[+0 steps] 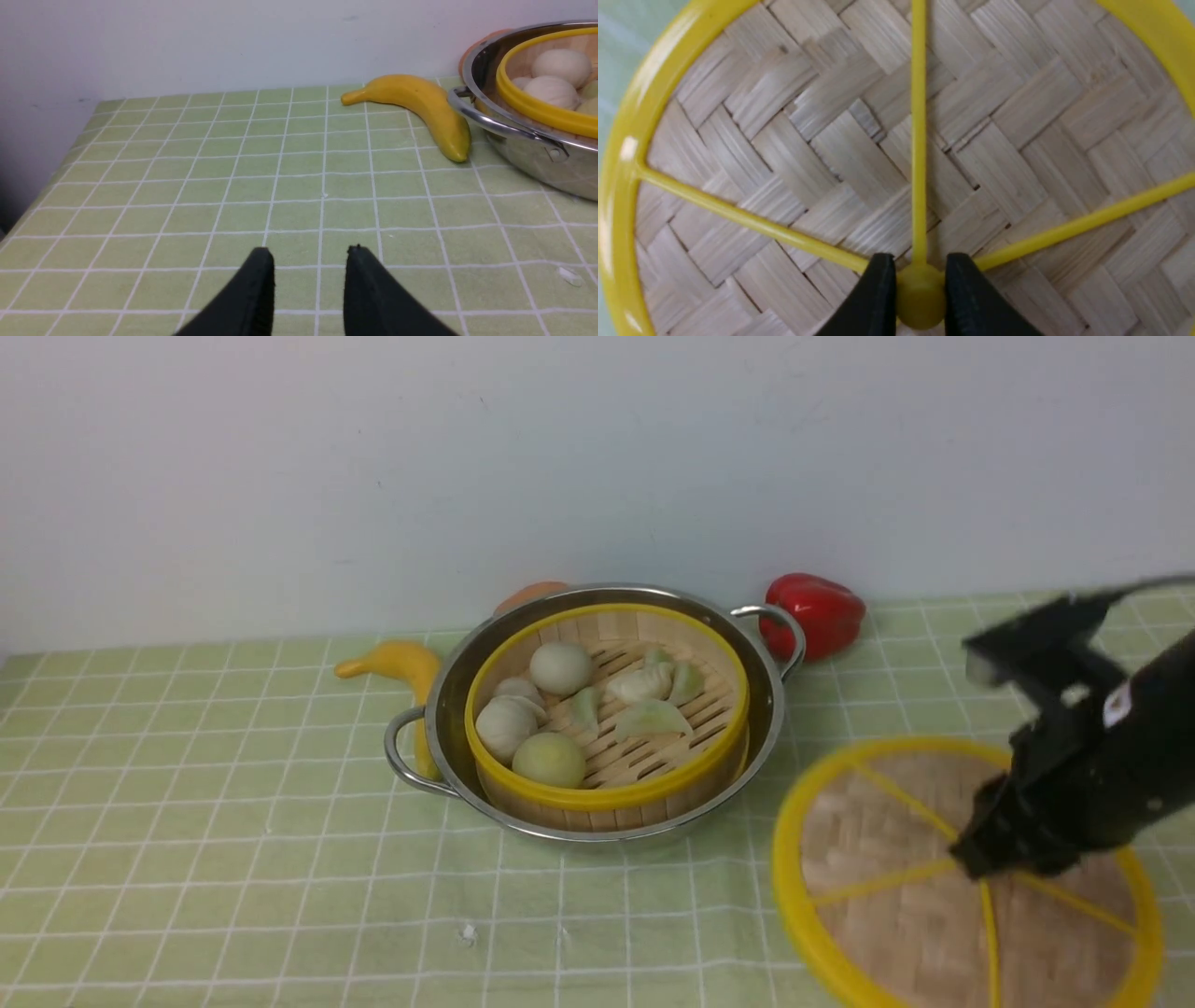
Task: Place the steamer in the pot on the green tablecloth, and put the lid on the steamer.
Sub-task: 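Move the gripper down to the bamboo steamer lid and grasp its center knob, then place the bamboo steamer lid onto the steamer basket in the pot with the right gripper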
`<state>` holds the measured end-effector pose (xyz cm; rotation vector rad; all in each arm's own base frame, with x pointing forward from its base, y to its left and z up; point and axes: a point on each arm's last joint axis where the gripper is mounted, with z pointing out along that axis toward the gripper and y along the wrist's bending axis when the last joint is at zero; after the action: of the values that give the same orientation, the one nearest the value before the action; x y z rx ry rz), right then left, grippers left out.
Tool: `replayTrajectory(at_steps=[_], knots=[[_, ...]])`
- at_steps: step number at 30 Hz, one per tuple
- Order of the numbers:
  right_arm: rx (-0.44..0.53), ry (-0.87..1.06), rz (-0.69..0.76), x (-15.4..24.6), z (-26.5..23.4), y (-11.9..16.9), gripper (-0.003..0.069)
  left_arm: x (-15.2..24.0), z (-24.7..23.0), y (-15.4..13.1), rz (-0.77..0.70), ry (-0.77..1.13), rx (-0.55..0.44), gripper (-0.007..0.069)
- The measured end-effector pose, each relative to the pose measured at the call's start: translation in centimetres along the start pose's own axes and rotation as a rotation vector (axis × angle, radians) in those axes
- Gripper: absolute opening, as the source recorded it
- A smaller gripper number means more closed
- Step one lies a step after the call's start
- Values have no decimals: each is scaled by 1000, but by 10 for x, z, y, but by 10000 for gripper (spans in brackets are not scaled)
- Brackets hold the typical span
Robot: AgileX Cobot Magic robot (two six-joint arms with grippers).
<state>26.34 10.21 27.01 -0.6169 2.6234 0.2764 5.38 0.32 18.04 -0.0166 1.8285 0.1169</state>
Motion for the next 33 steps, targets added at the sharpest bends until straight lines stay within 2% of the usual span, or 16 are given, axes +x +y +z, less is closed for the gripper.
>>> replayTrajectory(at_steps=[4, 8, 15, 19, 25, 33], knots=[[-66, -244, -98, -45, -39, 11, 148, 0, 0, 0, 0, 0, 0, 222], [-117, -316, -195, -79, -41, 27, 148, 0, 0, 0, 0, 0, 0, 223], [-174, -291, -350, -130, 11, 63, 148, 0, 0, 0, 0, 0, 0, 232], [-169, -272, -410, -151, 43, 75, 148, 0, 0, 0, 0, 0, 0, 233], [-156, -251, -432, -169, 80, 76, 148, 0, 0, 0, 0, 0, 1, 237], [-146, -213, -436, -169, 108, 73, 148, 0, 0, 0, 0, 0, 1, 240]])
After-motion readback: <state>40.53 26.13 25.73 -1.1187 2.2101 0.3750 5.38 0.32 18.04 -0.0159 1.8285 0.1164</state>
